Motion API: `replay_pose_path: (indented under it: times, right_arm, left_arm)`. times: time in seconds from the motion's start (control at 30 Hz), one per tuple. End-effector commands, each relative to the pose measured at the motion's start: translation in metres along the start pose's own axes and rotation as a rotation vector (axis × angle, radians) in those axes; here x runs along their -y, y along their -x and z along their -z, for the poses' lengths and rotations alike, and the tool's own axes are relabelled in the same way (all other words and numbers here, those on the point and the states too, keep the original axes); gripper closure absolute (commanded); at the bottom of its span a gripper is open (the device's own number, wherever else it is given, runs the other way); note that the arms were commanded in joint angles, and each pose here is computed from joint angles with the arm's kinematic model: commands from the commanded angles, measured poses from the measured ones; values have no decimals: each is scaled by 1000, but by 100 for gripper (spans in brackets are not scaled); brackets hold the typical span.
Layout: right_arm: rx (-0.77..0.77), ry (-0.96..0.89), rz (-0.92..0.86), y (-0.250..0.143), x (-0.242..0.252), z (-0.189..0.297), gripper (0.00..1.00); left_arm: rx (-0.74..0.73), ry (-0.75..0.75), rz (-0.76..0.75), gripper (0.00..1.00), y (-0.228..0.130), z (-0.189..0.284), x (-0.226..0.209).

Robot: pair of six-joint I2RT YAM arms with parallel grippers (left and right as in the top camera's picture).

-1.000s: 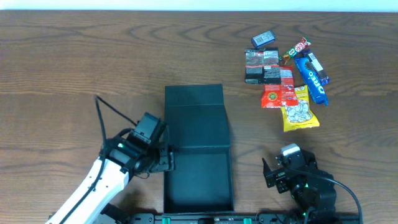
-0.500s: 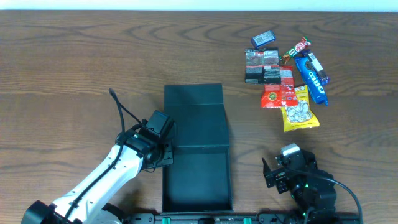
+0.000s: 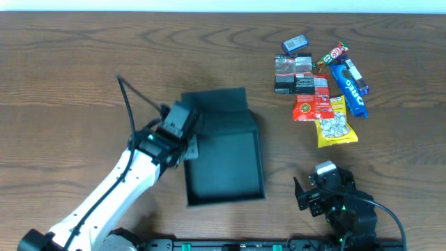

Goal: Pack container
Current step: 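Move the left gripper to the box's left flap and hold it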

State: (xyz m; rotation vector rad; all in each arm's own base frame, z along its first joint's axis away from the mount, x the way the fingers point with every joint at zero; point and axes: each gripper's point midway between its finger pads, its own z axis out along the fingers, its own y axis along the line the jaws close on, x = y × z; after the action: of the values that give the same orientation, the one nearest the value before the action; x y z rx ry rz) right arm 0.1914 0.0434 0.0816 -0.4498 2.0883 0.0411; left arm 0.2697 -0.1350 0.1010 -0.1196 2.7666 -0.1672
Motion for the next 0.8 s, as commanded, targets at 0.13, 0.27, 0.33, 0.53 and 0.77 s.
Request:
replay_pose_path:
  times: [0.13, 0.27, 0.33, 0.53, 0.77]
  right_arm:
    - [-6, -8, -16, -2, 2, 0, 1]
    - [-6, -8, -16, -2, 2, 0, 1]
    - [-6, -8, -16, -2, 2, 0, 1]
    - [-6, -8, -16, -2, 2, 0, 1]
    - [-6, -8, -16, -2, 2, 0, 1]
  left_arm:
    - [41, 45, -79, 94, 64, -14, 9]
    - [-44, 17, -87, 94, 82, -43, 16]
    - [-82, 0, -80, 94, 90, -55, 18]
    - [-107, 16, -70, 94, 123, -73, 16]
    - [-218, 29, -95, 94, 118, -91, 7]
